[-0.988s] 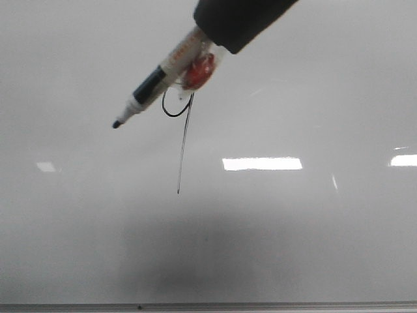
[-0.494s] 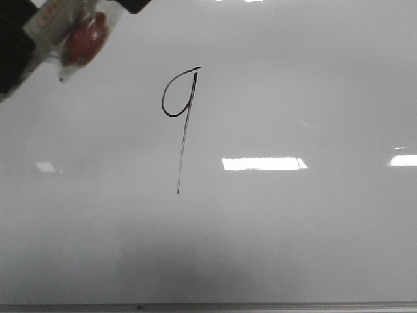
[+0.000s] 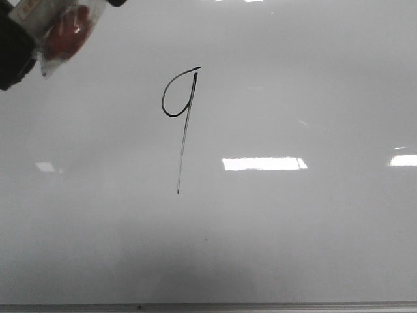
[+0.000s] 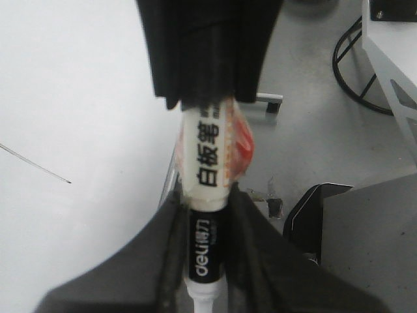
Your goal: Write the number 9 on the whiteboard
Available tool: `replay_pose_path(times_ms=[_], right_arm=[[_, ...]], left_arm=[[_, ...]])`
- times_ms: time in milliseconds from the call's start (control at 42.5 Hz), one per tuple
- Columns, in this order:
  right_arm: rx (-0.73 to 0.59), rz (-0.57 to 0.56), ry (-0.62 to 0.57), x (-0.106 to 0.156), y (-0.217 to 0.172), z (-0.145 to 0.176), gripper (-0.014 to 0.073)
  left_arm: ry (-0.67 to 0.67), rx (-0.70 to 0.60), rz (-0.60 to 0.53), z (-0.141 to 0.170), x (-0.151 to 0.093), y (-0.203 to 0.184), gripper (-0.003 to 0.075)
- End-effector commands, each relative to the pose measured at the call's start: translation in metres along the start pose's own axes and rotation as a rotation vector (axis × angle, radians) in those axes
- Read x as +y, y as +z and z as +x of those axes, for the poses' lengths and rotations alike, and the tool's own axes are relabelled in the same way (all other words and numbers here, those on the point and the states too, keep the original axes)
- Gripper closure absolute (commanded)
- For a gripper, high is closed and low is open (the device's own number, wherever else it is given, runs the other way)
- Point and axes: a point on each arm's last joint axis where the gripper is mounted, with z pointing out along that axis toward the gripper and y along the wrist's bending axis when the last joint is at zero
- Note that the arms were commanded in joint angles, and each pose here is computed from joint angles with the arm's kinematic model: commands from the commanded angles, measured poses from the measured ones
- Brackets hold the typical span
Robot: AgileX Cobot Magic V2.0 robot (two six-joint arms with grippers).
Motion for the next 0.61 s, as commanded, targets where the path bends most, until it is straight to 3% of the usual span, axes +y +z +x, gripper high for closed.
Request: replay_pose_path(times_ms=[0,212,259,353,447,588], right_arm=[[-0.115,0.051,0.001,0.001,-0.017,-0.02,0.0587],[-0.142,0.085,0.048,0.0,-0.021,-0.022,0.0086],[-0.155,0.105,0.072,-0.001,-0.024,-0.023,0.0031],[-0.177,0.173,0.115,-0.004,-0.04,-0.021,0.0018],[-0.198,0.268,0.181,-0.005,-0.061,-0.007,0.0022],[-0.268,0.495,0.369,0.011,-0.092,0.037,0.0165]], left_arm=[[-0.01,-0.067,-0.026,-0.013,0.002,-0.007,0.0739],[-0.021,-0.053,-0.04,-0.01,0.003,-0.006,0.0739],[-0.047,-0.043,-0.058,-0.008,0.006,-0.005,0.0739],[-0.151,0.007,-0.149,0.0,0.017,-0.006,0.0739],[-0.367,-0.004,-0.316,0.009,0.036,-0.016,0.0739],[-0.674,-0.101,-0.575,0.028,0.067,-0.039,0.0739]])
